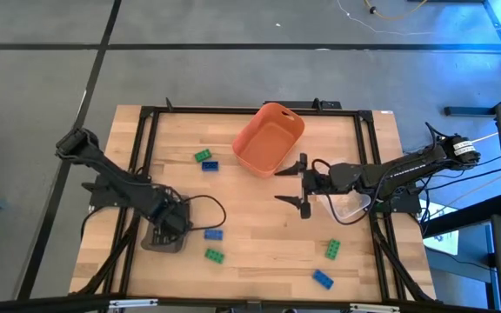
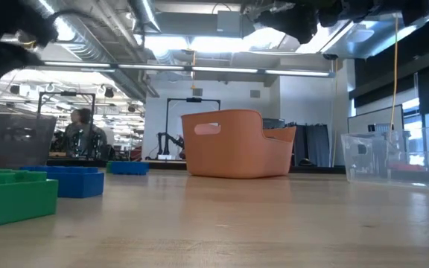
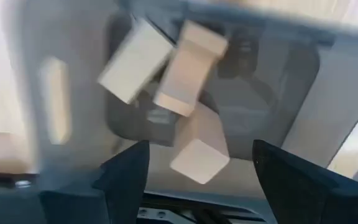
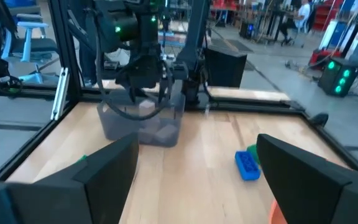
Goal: Sort & place blocks by color
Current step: Put the top blue game piece into the orange bin
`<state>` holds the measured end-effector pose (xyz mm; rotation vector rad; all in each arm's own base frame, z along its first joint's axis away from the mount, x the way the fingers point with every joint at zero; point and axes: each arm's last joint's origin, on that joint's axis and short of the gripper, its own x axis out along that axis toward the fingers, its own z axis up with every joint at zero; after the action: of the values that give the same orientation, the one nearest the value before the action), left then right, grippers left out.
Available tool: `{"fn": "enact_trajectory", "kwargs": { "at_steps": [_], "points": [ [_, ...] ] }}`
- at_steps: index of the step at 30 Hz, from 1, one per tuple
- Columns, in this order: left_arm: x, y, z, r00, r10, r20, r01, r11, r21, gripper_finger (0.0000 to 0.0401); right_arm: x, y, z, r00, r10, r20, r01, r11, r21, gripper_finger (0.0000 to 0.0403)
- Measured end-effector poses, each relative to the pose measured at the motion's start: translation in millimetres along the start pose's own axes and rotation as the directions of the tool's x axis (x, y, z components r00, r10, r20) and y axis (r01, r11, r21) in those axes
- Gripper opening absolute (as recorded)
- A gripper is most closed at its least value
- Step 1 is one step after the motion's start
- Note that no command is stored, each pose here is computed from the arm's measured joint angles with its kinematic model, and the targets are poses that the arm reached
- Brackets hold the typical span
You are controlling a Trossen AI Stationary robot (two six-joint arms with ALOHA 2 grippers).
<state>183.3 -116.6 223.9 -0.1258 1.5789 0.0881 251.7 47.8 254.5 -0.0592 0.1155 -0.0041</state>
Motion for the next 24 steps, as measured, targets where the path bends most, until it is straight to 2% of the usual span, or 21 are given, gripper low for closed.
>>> {"fn": "enact_trajectory", "kwargs": {
  "at_steps": [3,6,7,10,13,17,21,24],
  "points": [
    [-31.6,-1.5,2.3,0.991,-0.038,0.131,0.036,0.999,0.017,0.0273,0.0,0.0,0.8,1.0,0.0,0.008,0.0,1.0,-0.015,0.0328],
    [-64.9,0.8,2.8,0.939,-0.015,0.345,0.003,0.999,0.036,0.0273,0.0,-0.2,1.6,1.0,-0.001,0.016,0.002,1.0,-0.023,0.0328],
    [-76.7,3.2,1.6,0.897,0.008,0.443,-0.027,0.999,0.035,0.0273,0.0,-0.3,1.7,1.0,-0.001,0.018,0.002,1.0,-0.026,0.0328],
    [-103.9,16.0,-7.2,0.714,0.101,0.693,-0.152,0.988,0.013,0.0273,0.0,-0.3,2.5,1.0,-0.002,0.025,0.003,0.999,-0.044,0.0328],
    [-117.9,36.9,-16.4,0.562,0.184,0.807,-0.216,0.974,-0.071,0.0273,0.0,-0.4,2.4,1.0,-0.004,0.024,0.006,0.999,-0.047,0.0328],
    [-112.0,60.5,-17.5,0.426,0.234,0.874,-0.215,0.965,-0.154,0.0273,0.0,-1.2,3.3,0.999,-0.034,0.033,0.035,0.998,-0.06,0.0328],
    [-91.7,77.4,-9.6,0.325,0.127,0.937,-0.115,0.989,-0.095,0.0273,-0.1,-2.1,3.0,0.998,-0.062,0.029,0.064,0.996,-0.069,0.0328],
    [-64.8,84.7,-1.5,0.274,0.082,0.958,-0.104,0.993,-0.055,0.0273,-0.1,-2.1,4.4,0.997,-0.063,0.043,0.066,0.995,-0.069,0.0328]
  ]
}}
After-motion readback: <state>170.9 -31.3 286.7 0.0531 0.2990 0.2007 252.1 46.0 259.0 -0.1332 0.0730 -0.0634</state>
